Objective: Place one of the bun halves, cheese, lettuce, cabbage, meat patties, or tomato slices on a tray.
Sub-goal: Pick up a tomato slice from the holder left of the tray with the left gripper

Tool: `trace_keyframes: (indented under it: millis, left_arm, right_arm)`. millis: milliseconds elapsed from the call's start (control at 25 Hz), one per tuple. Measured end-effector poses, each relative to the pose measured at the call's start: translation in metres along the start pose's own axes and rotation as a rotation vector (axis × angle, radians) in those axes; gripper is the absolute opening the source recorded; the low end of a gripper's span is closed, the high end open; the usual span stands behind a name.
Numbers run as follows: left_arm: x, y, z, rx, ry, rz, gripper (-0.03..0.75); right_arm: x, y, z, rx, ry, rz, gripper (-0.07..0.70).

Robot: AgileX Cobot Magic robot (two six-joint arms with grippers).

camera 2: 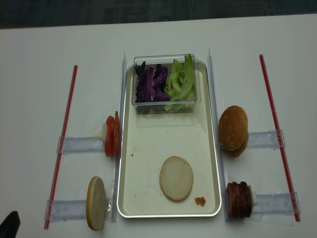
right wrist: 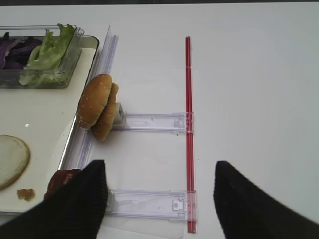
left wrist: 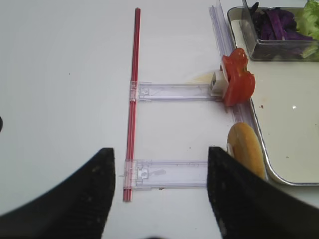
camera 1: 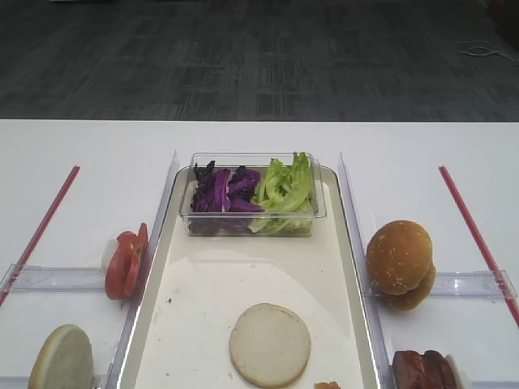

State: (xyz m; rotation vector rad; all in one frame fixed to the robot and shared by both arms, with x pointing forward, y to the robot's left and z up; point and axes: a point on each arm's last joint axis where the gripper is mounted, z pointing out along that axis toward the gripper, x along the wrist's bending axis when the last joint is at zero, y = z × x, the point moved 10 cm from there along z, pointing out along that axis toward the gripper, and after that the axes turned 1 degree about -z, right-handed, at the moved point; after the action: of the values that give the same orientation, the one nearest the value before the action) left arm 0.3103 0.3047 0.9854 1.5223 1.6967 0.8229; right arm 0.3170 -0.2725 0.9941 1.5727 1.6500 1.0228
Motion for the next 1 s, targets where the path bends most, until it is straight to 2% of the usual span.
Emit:
trace_keyframes:
  millis: [1000]
  left_arm:
    - [0.0000, 0.0000, 0.0000, 0.000, 0.000, 0.000, 0.420]
  right_arm:
    - [0.0000, 0.0000, 0.0000, 0.000, 0.000, 0.000, 0.468]
